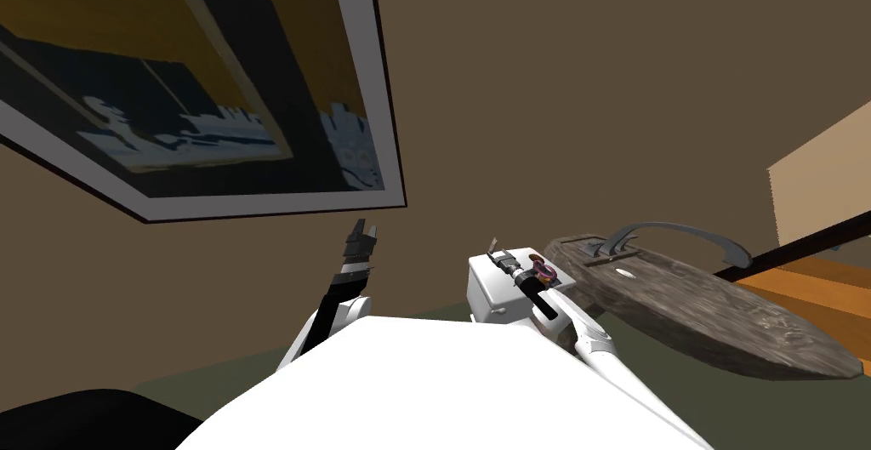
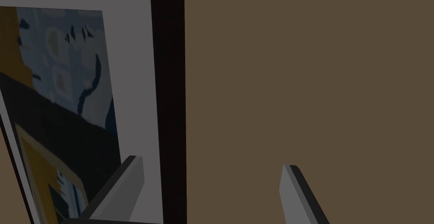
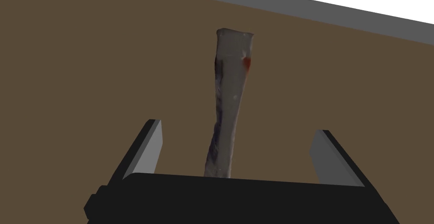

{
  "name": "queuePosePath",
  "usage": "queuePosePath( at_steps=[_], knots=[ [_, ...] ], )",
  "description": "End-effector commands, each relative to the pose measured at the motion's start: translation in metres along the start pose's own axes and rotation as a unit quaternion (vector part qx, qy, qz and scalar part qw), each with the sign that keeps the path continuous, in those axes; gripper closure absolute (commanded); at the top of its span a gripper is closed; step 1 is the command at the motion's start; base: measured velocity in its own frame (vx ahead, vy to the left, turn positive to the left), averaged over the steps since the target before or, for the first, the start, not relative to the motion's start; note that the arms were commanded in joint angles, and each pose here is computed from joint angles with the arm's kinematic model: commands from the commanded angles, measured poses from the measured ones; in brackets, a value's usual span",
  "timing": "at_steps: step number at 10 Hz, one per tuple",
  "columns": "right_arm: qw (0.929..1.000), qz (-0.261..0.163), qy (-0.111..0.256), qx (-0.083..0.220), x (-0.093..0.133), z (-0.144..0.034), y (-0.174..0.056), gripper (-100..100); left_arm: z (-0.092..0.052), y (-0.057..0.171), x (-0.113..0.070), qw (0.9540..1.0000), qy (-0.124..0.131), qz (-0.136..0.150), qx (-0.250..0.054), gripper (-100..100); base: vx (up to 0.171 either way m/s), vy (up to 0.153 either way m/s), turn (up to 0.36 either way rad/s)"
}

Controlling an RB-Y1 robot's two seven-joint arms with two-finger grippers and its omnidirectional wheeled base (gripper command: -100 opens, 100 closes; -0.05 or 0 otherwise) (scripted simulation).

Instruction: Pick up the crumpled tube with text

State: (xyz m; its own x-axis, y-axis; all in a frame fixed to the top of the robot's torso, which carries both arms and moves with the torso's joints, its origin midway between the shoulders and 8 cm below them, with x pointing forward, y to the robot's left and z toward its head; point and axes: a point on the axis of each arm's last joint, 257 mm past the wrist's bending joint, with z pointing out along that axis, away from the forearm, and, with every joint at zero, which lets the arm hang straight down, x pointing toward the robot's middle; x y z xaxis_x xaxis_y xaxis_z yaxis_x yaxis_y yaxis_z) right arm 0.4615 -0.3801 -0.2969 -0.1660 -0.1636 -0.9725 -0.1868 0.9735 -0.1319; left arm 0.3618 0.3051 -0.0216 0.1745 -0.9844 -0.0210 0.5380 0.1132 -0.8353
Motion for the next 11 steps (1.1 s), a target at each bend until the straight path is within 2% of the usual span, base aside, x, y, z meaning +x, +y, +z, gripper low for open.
queuePosePath(
  at_steps=[1,2,3,4,5,7,8,9,10,11],
  knots=[
    [1.0,0.003,-0.005,-0.007,-0.003,0.014,0.004,-100,0.0,0.0,0.0,1.0,0.0,0.0,0.0,0,-0.036,-0.005,-0.018],
    [1.0,0.003,0.0,-0.003,0.002,0.015,-0.001,-100,0.0,0.0,0.0,1.0,0.0,0.0,0.0,0,-0.048,0.0,-0.003],
    [0.9999,0.005,-0.008,-0.012,-0.003,0.028,0.006,-100,0.0,0.0,0.0,1.0,0.0,0.0,0.0,0,-0.068,0.004,-0.017],
    [1.0,0.006,-0.001,-0.007,0.002,0.031,-0.001,-100,0.0,0.0,0.0,1.0,0.0,0.0,0.0,0,-0.06,0.008,-0.003],
    [0.9998,0.007,-0.009,-0.016,-0.004,0.042,0.006,-100,0.0,0.0,0.0,1.0,0.0,0.0,0.0,0,-0.066,0.001,-0.015],
    [0.9999,0.008,0.0,-0.008,0.004,0.046,-0.002,-100,0.0,0.0,0.0,1.0,0.0,0.0,0.0,0,-0.035,0.005,-0.001],
    [0.9998,0.008,-0.008,-0.016,-0.003,0.058,0.003,-100,0.0,0.0,0.0,1.0,0.0,0.0,0.0,0,-0.043,0.0,-0.013],
    [0.9999,0.009,-0.003,-0.012,0.0,0.061,-0.002,-100,0.0,0.0,0.0,1.0,0.0,0.0,0.0,0,-0.044,0.003,-0.006],
    [0.9997,0.009,-0.011,-0.021,-0.006,0.071,0.004,-100,0.0,0.0,0.0,1.0,0.0,0.0,0.0,0,-0.053,0.002,-0.016],
    [0.9998,0.008,-0.009,-0.016,-0.008,0.077,-0.001,-100,0.0,0.0,0.0,1.0,0.0,0.0,0.0,0,-0.051,0.0,-0.007]
  ],
)
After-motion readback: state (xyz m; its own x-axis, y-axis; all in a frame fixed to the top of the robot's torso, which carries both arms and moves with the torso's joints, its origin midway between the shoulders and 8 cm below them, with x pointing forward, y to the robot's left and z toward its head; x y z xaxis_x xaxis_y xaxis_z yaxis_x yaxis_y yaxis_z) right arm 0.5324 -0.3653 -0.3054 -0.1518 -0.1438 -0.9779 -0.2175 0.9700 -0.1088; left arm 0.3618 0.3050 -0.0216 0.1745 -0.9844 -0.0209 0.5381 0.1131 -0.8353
